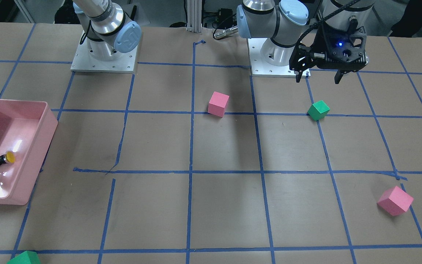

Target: Align button upright

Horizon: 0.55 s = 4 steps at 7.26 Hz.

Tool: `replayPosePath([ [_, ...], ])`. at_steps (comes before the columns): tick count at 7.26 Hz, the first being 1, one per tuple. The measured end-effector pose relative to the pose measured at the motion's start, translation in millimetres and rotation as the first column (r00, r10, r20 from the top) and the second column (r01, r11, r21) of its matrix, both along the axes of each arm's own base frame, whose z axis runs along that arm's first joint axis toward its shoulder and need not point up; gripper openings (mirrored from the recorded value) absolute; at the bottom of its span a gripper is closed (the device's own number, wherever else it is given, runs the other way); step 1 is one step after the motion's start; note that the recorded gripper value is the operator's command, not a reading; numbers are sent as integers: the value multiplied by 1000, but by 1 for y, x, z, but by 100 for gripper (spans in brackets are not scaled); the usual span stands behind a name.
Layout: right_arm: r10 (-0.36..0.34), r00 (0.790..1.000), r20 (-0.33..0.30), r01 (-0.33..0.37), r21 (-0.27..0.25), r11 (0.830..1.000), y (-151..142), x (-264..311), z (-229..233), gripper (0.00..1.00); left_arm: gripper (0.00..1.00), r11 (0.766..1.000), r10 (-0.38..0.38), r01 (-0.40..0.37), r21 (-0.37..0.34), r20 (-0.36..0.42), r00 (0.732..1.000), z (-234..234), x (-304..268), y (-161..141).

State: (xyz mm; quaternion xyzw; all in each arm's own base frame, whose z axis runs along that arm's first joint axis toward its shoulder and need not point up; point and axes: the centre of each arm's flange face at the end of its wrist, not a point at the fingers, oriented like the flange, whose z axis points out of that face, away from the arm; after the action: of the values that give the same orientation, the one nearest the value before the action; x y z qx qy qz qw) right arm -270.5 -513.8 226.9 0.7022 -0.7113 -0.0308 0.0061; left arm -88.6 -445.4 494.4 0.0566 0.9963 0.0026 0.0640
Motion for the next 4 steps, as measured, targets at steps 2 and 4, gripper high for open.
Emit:
replayPosePath([
  [2, -1, 1000, 3, 1, 5, 1000, 2, 2, 3, 100, 100, 1000, 0, 0, 0, 0, 1000, 0, 0, 0],
  [4, -12, 1000, 14, 12, 7, 1000, 3, 6, 2, 100, 100, 1000, 0, 0, 3, 2, 1000, 0, 0, 0],
])
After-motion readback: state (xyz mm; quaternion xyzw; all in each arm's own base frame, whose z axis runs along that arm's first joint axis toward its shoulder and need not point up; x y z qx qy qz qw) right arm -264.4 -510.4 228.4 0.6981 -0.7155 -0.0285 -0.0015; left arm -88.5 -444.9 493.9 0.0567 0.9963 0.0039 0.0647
